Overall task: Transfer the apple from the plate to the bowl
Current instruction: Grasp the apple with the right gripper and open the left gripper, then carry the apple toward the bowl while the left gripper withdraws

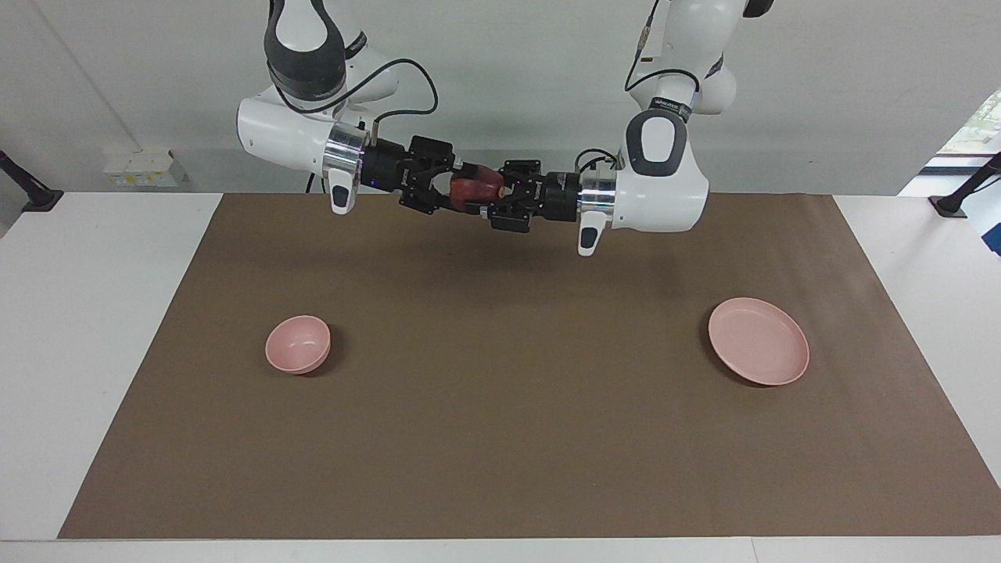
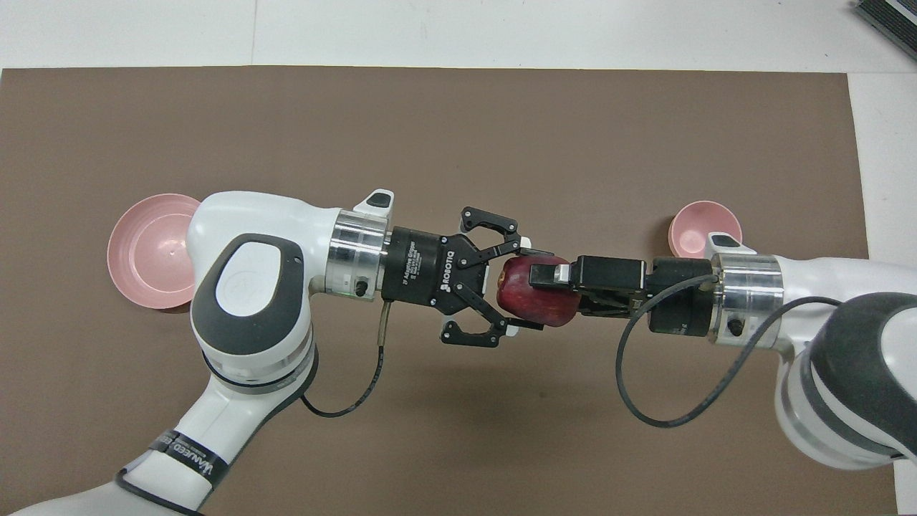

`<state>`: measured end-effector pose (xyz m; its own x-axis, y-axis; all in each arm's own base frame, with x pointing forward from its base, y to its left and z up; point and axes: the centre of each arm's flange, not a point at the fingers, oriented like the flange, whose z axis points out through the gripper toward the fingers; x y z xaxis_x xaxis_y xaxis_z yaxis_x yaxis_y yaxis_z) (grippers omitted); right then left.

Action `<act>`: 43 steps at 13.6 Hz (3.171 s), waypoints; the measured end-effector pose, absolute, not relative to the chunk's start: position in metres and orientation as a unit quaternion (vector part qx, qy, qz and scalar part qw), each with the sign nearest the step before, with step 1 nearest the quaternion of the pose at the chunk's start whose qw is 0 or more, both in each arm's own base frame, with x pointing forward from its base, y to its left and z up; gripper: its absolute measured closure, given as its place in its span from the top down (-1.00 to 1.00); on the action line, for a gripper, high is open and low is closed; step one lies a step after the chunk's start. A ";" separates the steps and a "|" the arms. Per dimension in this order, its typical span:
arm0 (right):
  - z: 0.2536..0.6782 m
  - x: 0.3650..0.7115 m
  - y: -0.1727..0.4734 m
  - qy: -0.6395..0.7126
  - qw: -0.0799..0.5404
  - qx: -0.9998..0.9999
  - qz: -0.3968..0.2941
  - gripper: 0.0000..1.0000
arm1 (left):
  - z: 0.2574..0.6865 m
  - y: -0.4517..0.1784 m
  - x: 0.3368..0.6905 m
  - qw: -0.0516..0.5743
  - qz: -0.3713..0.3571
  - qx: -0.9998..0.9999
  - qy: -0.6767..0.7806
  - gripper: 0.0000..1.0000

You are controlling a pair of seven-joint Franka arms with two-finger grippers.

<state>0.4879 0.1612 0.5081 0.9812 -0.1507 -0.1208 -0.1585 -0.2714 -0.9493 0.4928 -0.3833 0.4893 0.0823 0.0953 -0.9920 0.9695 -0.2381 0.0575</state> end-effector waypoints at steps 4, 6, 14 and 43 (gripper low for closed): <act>0.508 0.489 0.159 0.104 0.596 -0.796 0.006 1.00 | 0.490 -0.386 0.491 0.432 -0.507 0.595 0.450 0.48; 0.507 0.489 0.158 0.107 0.596 -0.796 0.007 0.63 | 0.492 -0.385 0.492 0.434 -0.507 0.593 0.451 0.48; 0.504 0.489 0.161 0.119 0.593 -0.796 0.020 0.56 | 0.492 -0.383 0.492 0.431 -0.502 0.598 0.452 1.00; 0.385 0.588 0.010 -0.149 -0.068 -0.986 -0.013 0.53 | 0.525 -0.109 0.605 0.074 0.011 0.997 0.028 1.00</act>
<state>0.5878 0.0099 0.3854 0.9555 0.2950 0.0055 0.2914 -0.9464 0.1390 0.6050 -0.1094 0.5249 0.9982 0.0575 0.0175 0.0543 -0.9874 0.1484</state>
